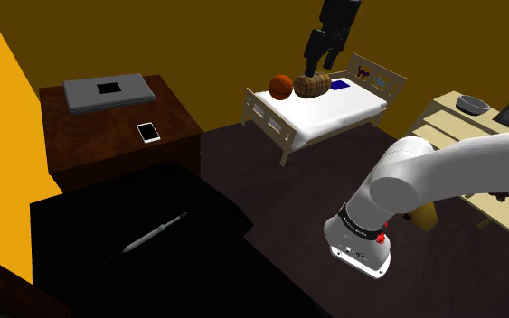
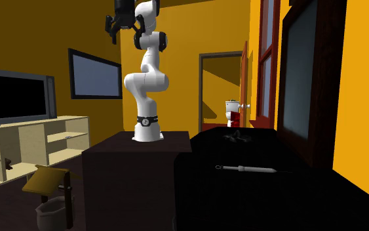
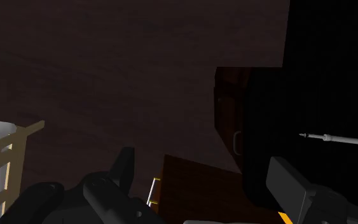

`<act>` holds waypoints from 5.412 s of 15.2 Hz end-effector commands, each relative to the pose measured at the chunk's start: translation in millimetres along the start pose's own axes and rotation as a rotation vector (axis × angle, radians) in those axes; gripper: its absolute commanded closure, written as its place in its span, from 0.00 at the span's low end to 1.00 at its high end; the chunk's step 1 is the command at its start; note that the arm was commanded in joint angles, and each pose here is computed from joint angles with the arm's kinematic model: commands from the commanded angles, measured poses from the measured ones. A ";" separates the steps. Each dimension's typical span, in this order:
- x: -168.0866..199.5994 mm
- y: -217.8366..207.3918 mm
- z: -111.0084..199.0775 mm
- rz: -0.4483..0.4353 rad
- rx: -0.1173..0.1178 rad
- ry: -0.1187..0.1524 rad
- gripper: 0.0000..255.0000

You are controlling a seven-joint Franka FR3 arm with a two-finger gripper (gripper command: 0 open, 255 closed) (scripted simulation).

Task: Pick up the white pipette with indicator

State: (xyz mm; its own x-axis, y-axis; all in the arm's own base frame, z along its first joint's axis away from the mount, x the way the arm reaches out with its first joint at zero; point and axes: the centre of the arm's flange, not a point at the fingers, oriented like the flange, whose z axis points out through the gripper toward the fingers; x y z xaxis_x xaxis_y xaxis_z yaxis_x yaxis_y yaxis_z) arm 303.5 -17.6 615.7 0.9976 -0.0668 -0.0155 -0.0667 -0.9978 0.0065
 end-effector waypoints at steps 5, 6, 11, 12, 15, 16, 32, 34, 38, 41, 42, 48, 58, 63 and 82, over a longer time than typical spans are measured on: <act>36.6 -25.2 30.1 -0.115 -0.003 -0.007 0.00; 45.3 -32.2 37.6 -0.144 -0.004 -0.008 0.00; 85.2 -70.3 75.8 -0.289 -0.007 -0.017 0.00; 92.5 -78.6 83.4 -0.317 -0.008 -0.018 0.00; 112.7 -104.7 106.6 -0.404 -0.010 -0.023 0.00; 118.9 -113.7 114.3 -0.433 -0.011 -0.025 0.00; 178.0 -275.7 240.3 -0.895 -0.022 -0.052 0.00; 179.7 -297.2 256.3 -0.952 -0.024 -0.055 0.00; 179.2 -340.3 288.3 -1.068 -0.027 -0.062 0.00; 175.5 -372.4 312.4 -1.154 -0.029 -0.067 0.00; 173.6 -383.0 320.5 -1.183 -0.029 -0.068 0.00; 155.7 -444.8 368.8 -1.356 -0.034 -0.078 0.00; 132.9 -493.4 435.4 -1.501 -0.037 -0.087 0.00; 133.1 -493.4 449.0 -1.501 -0.037 -0.087 0.00; 132.4 -493.1 401.5 -1.501 -0.037 -0.087 1.00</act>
State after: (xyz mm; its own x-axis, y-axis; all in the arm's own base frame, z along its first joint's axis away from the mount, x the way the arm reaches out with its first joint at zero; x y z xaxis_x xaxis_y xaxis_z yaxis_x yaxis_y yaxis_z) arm 462.1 463.5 203.6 0.1328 0.9872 -0.0877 0.9896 -0.1370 -0.0437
